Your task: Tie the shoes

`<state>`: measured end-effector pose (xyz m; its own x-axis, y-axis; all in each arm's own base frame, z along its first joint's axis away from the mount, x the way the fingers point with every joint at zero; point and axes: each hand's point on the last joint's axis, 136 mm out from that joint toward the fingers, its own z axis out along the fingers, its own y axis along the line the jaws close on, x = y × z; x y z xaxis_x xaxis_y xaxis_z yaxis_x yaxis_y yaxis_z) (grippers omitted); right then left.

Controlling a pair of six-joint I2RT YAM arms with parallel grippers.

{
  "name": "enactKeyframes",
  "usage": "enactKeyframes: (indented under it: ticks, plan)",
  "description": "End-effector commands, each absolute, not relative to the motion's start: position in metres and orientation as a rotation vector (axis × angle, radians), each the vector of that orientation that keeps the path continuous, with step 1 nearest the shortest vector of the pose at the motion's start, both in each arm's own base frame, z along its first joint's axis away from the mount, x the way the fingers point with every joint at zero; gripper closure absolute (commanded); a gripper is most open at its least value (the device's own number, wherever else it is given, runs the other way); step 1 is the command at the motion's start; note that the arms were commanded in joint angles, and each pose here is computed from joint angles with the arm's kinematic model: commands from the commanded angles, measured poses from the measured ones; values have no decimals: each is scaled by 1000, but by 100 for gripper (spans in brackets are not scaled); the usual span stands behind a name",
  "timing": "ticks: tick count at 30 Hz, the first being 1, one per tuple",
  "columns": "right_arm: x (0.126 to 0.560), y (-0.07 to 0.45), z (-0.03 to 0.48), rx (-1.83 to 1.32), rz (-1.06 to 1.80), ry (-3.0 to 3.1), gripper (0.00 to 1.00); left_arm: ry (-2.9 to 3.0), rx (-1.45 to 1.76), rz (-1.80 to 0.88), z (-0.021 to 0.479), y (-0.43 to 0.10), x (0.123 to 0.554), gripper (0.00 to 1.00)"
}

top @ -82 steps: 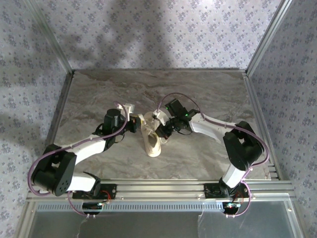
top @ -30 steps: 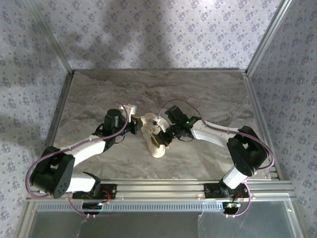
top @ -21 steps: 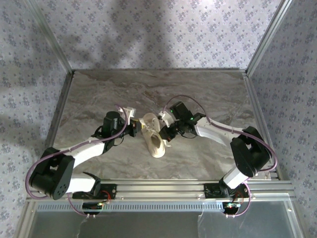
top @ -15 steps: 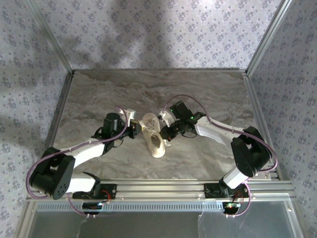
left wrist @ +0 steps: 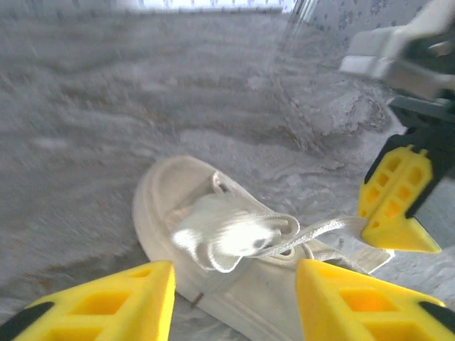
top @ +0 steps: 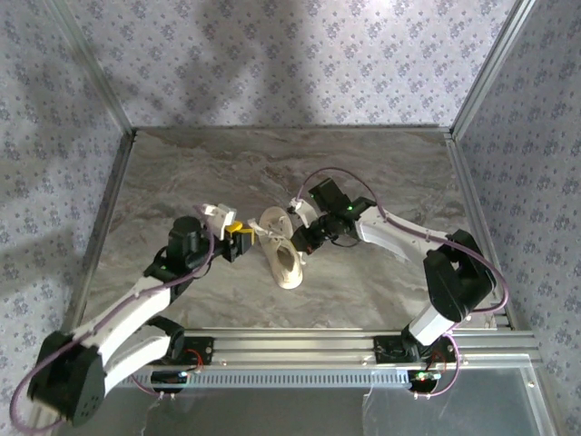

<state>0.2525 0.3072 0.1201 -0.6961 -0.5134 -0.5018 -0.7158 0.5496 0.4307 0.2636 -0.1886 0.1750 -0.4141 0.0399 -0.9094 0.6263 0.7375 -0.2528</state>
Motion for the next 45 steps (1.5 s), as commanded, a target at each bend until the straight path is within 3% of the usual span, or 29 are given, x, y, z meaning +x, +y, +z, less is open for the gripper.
enactKeyframes:
  ticks: [1,4,11,17,23,45]
  plan:
    - [249,307,119,-1024,915,2514,100,1855,584,-575,182,-173,255,47]
    - [250,307,118,-1020,917,2529,100,1787,598,-532,202,-169,257,45]
    - [252,308,118,-1006,915,2543,100,1777,917,-573,211,-208,268,50]
    - [254,309,117,-980,929,2563,100,1801,1074,-660,186,-239,288,53]
    - [256,307,113,-948,940,2590,100,1785,1235,-686,160,-265,278,62]
    - [262,317,122,-974,1004,2555,100,1782,1393,-633,127,-290,268,64]
